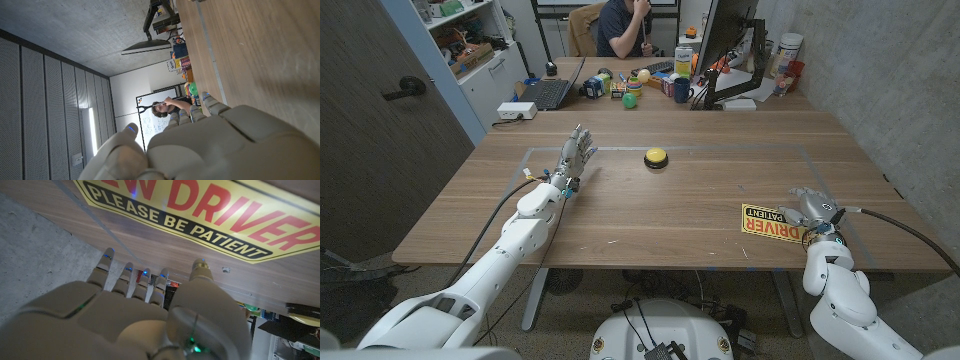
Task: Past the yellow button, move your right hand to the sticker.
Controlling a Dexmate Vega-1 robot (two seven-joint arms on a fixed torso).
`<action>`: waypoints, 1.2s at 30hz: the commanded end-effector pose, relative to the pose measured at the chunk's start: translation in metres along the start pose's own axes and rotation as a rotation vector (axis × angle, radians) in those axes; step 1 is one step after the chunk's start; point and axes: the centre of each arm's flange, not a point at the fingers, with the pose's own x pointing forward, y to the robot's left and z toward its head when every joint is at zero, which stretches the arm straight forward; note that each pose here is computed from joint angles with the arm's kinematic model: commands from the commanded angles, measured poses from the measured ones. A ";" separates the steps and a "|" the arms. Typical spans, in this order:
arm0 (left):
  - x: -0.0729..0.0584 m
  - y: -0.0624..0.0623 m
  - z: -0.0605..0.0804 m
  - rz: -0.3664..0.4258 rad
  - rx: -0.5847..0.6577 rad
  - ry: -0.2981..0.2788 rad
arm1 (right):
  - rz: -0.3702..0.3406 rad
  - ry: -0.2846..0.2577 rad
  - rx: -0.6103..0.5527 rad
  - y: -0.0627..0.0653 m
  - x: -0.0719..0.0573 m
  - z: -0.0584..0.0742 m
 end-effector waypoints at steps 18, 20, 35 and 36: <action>-0.001 -0.004 0.003 -0.006 0.005 -0.002 | 0.011 0.005 0.042 -0.004 0.002 -0.001; -0.001 -0.004 0.003 -0.007 0.005 -0.004 | 0.007 0.005 0.038 -0.005 0.002 -0.001; 0.000 -0.005 0.004 -0.010 0.005 -0.007 | 0.008 0.006 0.033 -0.006 0.000 -0.002; 0.000 -0.005 0.004 -0.008 0.004 -0.008 | 0.005 0.005 0.034 -0.006 0.000 -0.002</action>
